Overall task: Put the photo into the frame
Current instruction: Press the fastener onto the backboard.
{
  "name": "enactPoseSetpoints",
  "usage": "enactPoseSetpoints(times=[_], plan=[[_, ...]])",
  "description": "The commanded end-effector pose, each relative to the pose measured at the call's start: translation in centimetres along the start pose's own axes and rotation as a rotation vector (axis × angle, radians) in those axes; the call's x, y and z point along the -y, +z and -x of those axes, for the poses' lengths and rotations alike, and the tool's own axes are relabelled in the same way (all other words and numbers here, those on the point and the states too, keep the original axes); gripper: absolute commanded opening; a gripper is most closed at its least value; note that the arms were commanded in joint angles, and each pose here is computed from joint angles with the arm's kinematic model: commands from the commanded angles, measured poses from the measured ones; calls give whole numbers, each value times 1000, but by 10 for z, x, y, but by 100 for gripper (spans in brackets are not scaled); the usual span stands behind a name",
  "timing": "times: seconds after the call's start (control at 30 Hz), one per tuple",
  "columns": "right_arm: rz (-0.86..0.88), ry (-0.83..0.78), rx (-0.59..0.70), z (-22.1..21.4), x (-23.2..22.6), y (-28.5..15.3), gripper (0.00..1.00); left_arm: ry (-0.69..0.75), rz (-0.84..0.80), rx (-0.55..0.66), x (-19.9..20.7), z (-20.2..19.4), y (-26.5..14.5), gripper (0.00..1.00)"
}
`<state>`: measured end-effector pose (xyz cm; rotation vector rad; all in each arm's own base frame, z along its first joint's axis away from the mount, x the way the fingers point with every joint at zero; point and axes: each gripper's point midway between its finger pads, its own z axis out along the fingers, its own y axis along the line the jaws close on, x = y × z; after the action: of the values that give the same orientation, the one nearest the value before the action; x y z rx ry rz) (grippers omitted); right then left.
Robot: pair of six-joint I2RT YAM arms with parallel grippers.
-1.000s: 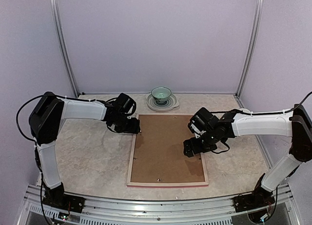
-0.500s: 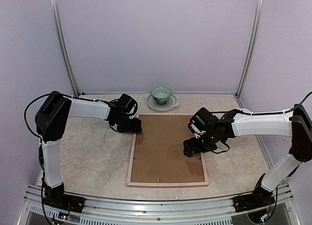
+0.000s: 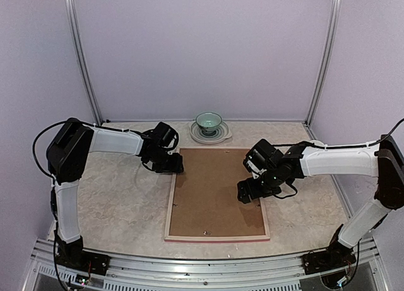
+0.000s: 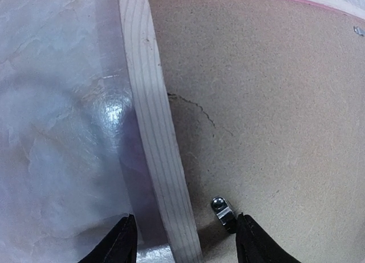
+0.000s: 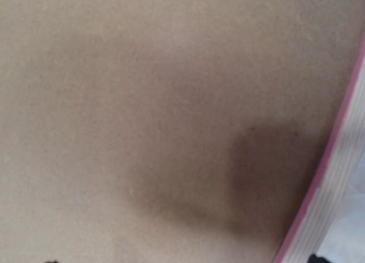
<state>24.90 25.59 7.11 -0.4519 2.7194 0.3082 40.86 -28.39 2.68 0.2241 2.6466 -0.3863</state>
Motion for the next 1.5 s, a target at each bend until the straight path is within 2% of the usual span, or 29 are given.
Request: enactPoseSetpoints(times=[0.0, 0.53, 0.97, 1.47], plan=[[-3, -11, 10, 2, -1, 0, 94, -6, 9, 18, -4, 7, 1, 58], [2, 3, 9, -2, 1, 0, 94, -36, 23, -40, -17, -12, 17, 48], [3, 6, 8, -1, 0, 1, 95, -55, 40, -57, -27, -18, 21, 32], [4, 22, 13, -6, 3, -3, 95, -66, 45, -56, -30, -18, 21, 24]])
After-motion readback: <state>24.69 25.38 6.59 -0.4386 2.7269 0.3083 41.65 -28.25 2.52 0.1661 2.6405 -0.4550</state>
